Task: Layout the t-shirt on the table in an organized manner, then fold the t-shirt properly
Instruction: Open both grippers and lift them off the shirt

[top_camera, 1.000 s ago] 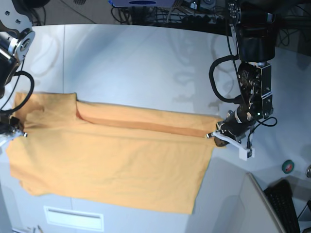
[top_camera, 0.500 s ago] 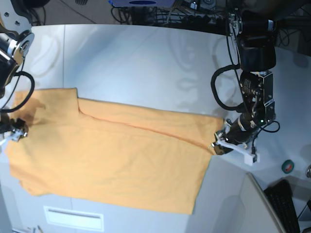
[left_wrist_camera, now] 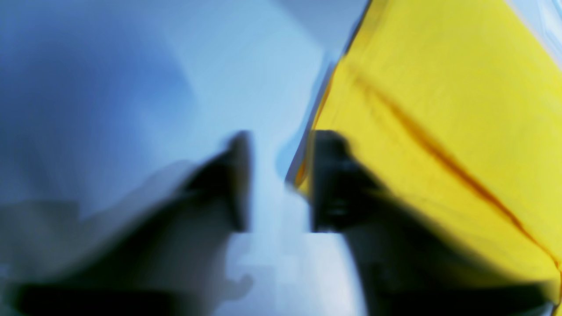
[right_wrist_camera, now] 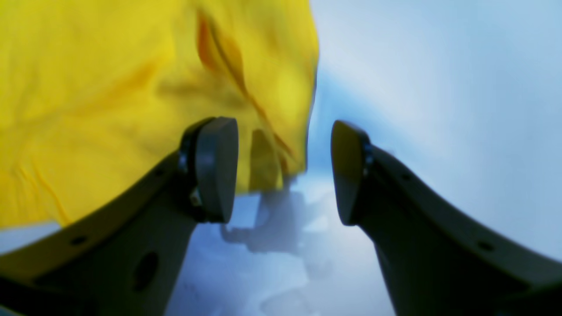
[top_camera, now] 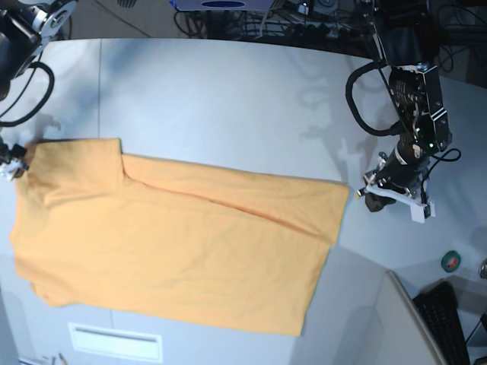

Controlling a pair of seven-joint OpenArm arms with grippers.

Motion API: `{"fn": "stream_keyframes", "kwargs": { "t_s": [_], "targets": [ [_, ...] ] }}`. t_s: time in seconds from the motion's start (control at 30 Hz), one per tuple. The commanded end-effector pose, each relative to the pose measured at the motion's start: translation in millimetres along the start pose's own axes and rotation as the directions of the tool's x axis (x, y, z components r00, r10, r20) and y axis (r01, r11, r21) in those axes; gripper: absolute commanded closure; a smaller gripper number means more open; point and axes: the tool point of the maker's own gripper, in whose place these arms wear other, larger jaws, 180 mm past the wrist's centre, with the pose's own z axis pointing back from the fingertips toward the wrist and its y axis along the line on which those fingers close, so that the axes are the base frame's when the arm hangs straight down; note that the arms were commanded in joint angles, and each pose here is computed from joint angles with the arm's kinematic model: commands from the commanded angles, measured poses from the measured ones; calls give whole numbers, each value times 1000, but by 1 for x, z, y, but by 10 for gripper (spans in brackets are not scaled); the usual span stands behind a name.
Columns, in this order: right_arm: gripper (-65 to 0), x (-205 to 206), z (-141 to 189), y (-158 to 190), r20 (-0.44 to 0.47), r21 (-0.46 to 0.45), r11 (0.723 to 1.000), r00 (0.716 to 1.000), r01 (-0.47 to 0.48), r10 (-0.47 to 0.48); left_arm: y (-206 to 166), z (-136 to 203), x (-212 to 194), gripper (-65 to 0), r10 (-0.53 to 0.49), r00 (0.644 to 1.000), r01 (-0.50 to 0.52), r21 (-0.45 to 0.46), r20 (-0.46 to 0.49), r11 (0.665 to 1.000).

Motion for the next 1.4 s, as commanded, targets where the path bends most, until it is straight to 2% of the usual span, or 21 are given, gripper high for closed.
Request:
{"fn": "stream_keyframes", "kwargs": {
  "t_s": [0.0,0.03,0.1,0.43,0.5,0.63,0.83,1.1,1.23,1.37],
  "targets": [
    [-344,25,6,-4,79,-4,1000,997,-9,10,0,3,21,-43,-14,998,14,-10,63,1000],
    [-365,20,2,0,76,6,1000,997,-1,1,3,4,16,0,-15,999,15,-4,52,1000],
    [-386,12,-5,1,62,18,1000,998,18,-19,7,7,6,0,-17,999,17,4,33,1000],
    [-380,4,-10,1,42,22,999,999,26,-27,14,11,-10,0,-19,1000,19,17,2,1000],
    [-332,4,-10,1,39,22,999,999,26,-27,14,11,-10,0,-19,1000,19,17,2,1000],
    [-147,1,-11,5,33,28,999,999,30,-31,14,11,-10,0,-19,1000,19,17,2,1000],
    [-2,1,-11,5,31,29,999,999,31,-32,15,12,-10,0,-19,1000,19,18,0,1000],
    [0,12,-12,12,34,44,998,999,36,-37,17,13,-16,0,-19,1000,20,22,-10,1000],
    [0,32,-12,25,41,69,997,998,40,-43,17,13,-16,0,-19,1000,20,22,-10,1000],
    [0,61,-10,35,89,88,995,995,43,-51,17,14,-16,0,-20,1000,20,22,-11,1000]
  ]
}}
